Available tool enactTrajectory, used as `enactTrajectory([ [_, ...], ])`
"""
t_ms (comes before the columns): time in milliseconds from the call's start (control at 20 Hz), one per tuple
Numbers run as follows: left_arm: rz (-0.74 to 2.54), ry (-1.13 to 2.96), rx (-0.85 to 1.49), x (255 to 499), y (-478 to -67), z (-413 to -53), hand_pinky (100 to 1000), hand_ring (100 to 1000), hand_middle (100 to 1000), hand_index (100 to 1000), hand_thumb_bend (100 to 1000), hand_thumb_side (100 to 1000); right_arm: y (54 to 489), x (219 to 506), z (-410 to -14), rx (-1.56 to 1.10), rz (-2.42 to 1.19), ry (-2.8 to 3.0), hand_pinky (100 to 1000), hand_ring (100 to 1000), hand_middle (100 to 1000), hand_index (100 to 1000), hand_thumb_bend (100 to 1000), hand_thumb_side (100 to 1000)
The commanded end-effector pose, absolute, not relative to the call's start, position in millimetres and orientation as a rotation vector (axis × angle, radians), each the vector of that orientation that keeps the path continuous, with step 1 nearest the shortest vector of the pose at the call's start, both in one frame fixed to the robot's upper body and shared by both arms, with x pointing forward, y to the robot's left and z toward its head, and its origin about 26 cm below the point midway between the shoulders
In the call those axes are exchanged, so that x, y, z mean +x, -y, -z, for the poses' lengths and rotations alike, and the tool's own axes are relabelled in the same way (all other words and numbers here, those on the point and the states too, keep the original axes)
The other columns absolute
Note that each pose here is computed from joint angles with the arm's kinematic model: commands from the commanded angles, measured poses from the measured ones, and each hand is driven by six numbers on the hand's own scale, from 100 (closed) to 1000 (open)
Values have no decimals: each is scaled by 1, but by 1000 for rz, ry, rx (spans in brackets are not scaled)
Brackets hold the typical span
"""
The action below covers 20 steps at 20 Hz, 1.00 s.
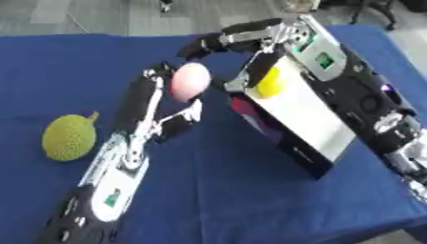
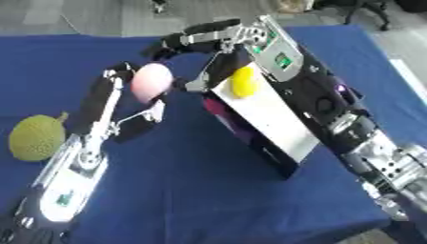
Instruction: Pick up the objects with one hand, pass them to the other hand, and then place them into the box on the other side of the table.
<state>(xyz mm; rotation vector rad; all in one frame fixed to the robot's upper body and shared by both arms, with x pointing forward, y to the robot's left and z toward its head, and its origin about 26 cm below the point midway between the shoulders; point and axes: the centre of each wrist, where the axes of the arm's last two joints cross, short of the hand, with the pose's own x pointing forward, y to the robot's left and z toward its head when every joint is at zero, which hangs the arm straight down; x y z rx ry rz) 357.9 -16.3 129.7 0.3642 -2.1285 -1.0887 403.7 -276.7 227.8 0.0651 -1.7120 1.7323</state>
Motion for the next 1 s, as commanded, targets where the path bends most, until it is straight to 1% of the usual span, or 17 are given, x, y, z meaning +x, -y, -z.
enactTrajectory([
  [50, 1074, 2168, 360, 357, 23, -141, 779, 743, 632, 625, 100, 309, 277, 401, -240, 36, -1774, 1725, 1000, 1000, 1000, 1000, 100, 187],
  [550, 1058, 2188, 353, 355, 26, -143, 777, 740, 627, 627, 100, 323, 278, 401, -238, 22, -1787, 1708, 1000, 1000, 1000, 1000, 100, 190],
  [1000, 1047, 2211, 324, 352, 29, -147, 776, 739, 624, 630, 100, 336, 279, 403, -234, 12, -1776, 1691, 1000, 1000, 1000, 1000, 100, 171],
])
